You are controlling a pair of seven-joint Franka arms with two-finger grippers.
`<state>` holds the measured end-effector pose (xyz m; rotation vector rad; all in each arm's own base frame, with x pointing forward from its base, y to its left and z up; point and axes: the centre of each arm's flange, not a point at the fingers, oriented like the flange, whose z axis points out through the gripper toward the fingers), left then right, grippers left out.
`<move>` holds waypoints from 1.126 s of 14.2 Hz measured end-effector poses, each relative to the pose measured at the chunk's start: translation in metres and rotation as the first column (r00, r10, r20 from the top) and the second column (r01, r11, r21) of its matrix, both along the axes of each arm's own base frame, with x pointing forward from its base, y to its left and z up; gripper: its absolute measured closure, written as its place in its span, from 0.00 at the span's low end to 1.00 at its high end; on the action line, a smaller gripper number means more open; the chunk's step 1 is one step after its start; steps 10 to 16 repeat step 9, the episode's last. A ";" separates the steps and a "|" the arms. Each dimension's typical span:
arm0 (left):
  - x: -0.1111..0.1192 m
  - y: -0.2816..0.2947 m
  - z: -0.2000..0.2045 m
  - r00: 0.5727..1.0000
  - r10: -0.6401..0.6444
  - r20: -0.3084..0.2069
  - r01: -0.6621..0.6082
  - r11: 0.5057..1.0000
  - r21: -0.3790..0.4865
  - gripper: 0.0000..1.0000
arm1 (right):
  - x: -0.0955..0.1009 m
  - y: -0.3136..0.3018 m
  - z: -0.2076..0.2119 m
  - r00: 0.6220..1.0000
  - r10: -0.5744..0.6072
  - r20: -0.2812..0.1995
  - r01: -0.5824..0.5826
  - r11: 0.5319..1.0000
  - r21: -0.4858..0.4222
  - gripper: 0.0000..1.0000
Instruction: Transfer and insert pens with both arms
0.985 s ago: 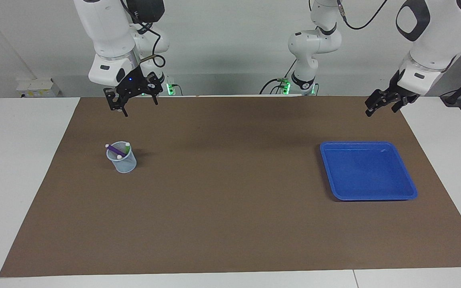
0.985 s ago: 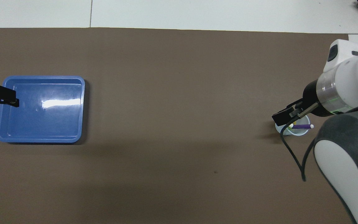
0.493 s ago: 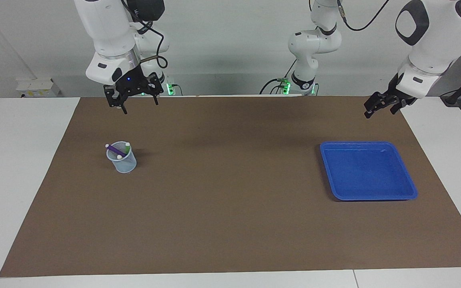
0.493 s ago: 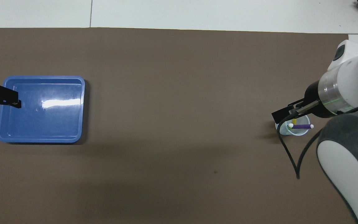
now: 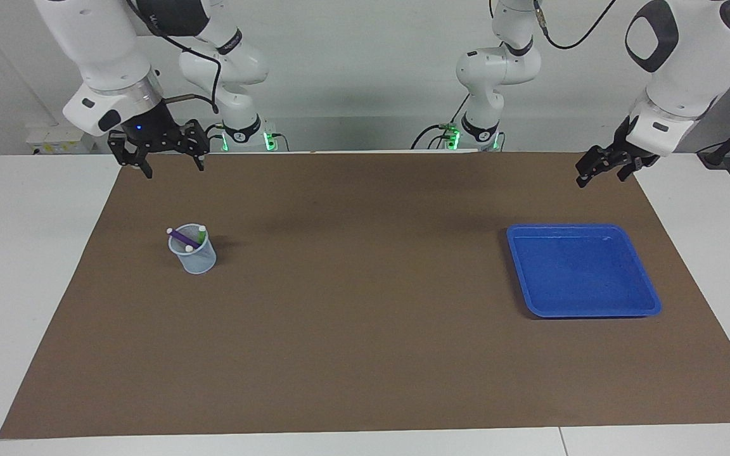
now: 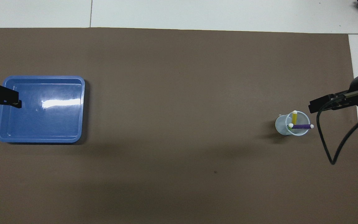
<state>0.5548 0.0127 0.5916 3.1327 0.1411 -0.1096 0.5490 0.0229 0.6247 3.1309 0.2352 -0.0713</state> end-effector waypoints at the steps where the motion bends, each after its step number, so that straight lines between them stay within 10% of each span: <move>1: 0.000 0.000 0.000 1.000 0.000 0.000 0.000 1.000 0.000 0.00 | 0.000 -0.001 0.001 1.000 -0.002 0.002 0.002 1.000 0.000 0.00; 16: 0.000 0.000 0.000 1.000 0.001 0.002 -0.001 1.000 0.000 0.00 | 0.002 0.002 -0.001 1.000 0.004 -0.001 -0.004 1.000 0.000 0.00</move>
